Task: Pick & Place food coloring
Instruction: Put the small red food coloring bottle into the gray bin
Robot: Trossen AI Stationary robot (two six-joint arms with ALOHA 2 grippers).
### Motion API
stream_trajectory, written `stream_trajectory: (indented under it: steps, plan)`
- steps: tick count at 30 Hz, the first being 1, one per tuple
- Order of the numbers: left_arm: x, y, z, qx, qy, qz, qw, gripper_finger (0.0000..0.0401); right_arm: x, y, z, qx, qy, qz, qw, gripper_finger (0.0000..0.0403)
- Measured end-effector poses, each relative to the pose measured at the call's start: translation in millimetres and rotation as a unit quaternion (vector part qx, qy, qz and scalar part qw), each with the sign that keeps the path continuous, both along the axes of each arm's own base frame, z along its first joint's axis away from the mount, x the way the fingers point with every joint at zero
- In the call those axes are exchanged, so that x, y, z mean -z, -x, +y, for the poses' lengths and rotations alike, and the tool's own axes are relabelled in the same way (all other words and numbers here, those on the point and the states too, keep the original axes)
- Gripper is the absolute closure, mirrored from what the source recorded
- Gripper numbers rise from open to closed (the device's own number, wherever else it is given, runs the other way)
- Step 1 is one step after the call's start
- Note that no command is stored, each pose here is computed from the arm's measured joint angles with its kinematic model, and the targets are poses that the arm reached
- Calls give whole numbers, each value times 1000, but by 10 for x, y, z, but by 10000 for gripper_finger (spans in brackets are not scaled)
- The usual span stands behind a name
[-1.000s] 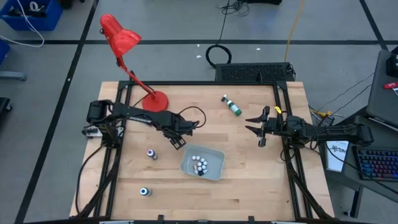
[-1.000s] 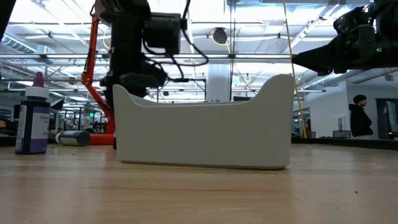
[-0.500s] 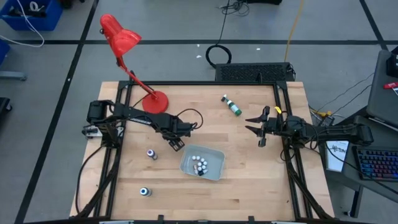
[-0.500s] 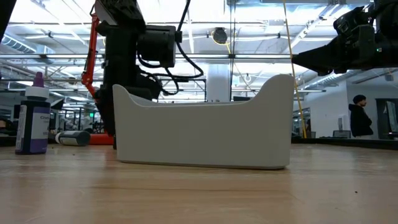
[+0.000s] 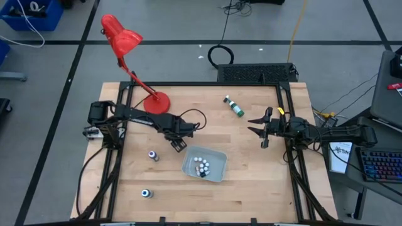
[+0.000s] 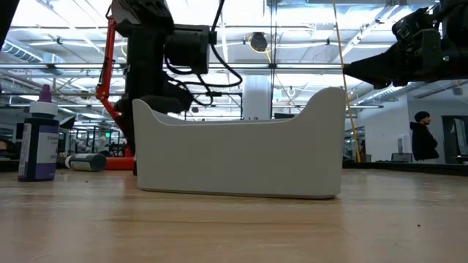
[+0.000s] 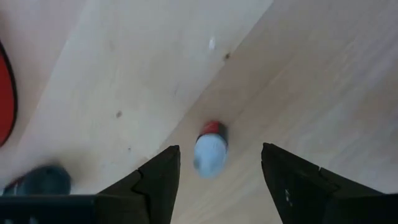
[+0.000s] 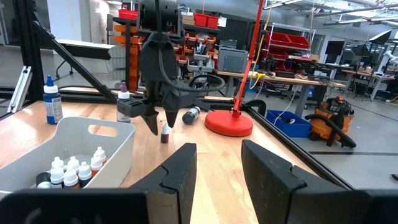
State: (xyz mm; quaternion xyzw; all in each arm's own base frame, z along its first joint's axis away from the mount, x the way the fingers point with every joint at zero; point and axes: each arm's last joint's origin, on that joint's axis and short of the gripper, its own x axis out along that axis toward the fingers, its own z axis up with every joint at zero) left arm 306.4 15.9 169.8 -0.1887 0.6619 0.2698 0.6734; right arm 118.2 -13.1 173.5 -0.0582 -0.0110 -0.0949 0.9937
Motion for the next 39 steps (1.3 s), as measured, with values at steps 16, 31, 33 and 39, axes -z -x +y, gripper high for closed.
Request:
stream_trajectory:
  steps: [16,31,33,39]
  plan:
    - [-13,-22,3,7,-3,-8,1000,174,0,0,0,0,0,0,1000,287]
    - [-10,-20,-2,10,4,-7,1000,182,0,0,0,0,0,0,1000,287]
    - [-10,-20,-2,10,4,-7,1000,198,0,0,0,0,0,0,1000,287]
    - [-10,-18,35,3,5,-7,1000,267,0,0,0,0,0,0,1000,287]
